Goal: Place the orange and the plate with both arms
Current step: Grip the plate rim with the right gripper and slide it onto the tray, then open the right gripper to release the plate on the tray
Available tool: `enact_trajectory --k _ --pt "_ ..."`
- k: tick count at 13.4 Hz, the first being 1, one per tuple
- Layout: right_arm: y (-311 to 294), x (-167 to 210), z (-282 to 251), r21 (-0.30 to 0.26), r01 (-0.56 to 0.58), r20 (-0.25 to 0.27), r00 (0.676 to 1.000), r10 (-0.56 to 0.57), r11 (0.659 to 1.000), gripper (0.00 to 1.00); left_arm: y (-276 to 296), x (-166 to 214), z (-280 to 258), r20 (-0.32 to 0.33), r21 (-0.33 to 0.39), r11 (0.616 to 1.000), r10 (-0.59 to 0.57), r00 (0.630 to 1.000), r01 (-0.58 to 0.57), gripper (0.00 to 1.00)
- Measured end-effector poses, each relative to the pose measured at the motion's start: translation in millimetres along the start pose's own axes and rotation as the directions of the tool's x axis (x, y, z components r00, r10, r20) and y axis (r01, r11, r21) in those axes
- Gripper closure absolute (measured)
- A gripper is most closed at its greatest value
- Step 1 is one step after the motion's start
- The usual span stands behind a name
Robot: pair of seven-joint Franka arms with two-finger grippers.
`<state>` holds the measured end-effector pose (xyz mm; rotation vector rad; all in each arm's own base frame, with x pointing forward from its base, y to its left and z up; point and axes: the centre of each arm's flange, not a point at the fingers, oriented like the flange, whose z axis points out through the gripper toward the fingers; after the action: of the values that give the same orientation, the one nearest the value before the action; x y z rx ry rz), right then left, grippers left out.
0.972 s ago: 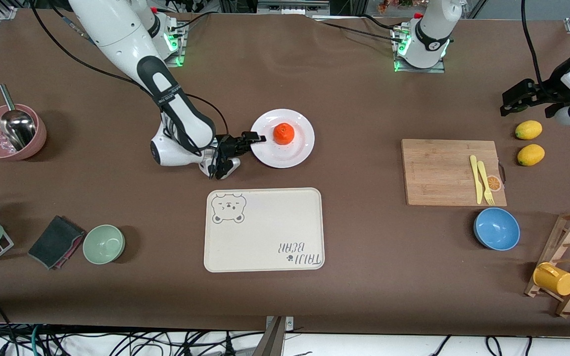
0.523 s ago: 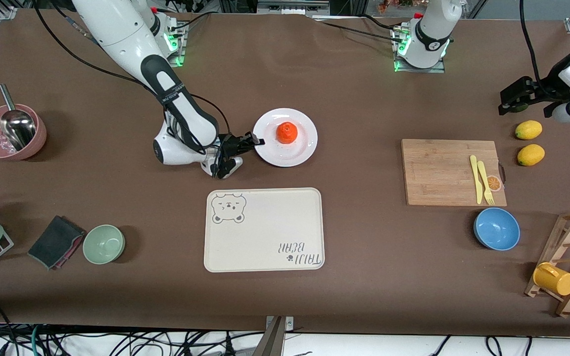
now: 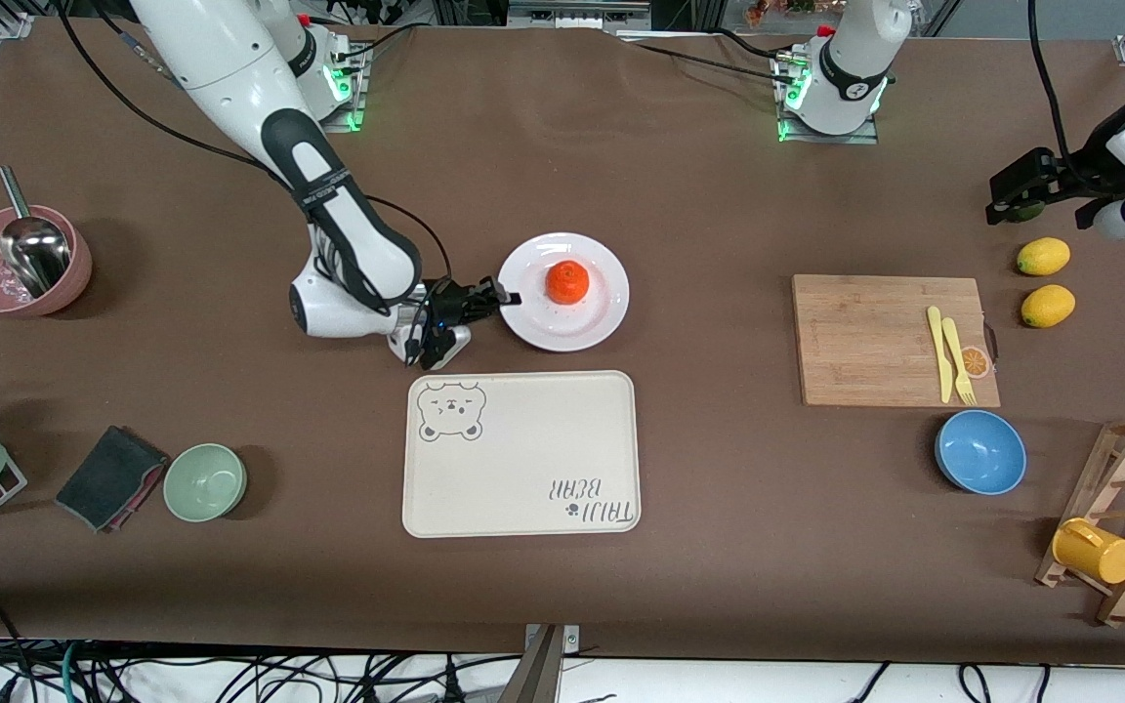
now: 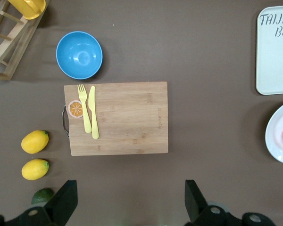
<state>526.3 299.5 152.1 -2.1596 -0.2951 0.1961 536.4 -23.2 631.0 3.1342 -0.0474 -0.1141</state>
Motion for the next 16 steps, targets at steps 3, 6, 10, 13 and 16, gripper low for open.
enact_trajectory --k 3,6,10,13,16 --pt "14.1 42.3 -67.4 0.077 -0.028 -0.071 0.997 0.033 0.997 0.96 6.7 -6.6 -1.7 0.012 0.002 1.000 0.012 1.000 -0.012 0.00" --pt "57.3 73.6 -133.2 0.108 -0.078 -0.107 0.990 0.090 0.991 0.96 6.5 -7.6 -0.2 0.024 0.002 1.000 0.012 1.000 -0.012 0.00" --pt "75.0 117.0 -152.8 0.121 -0.162 -0.147 0.973 0.179 0.979 0.96 4.2 -7.9 0.3 0.027 0.002 1.000 0.008 1.000 -0.008 0.00" --pt "78.0 139.3 -127.7 0.100 -0.160 -0.177 0.968 0.176 0.982 0.96 4.5 -8.0 0.5 0.028 0.002 1.000 0.008 1.000 -0.008 0.00" --pt "69.8 148.5 -92.0 0.057 -0.146 -0.198 0.968 0.155 0.988 0.96 7.3 -8.0 0.5 0.028 0.002 1.000 0.013 1.000 -0.013 0.00"
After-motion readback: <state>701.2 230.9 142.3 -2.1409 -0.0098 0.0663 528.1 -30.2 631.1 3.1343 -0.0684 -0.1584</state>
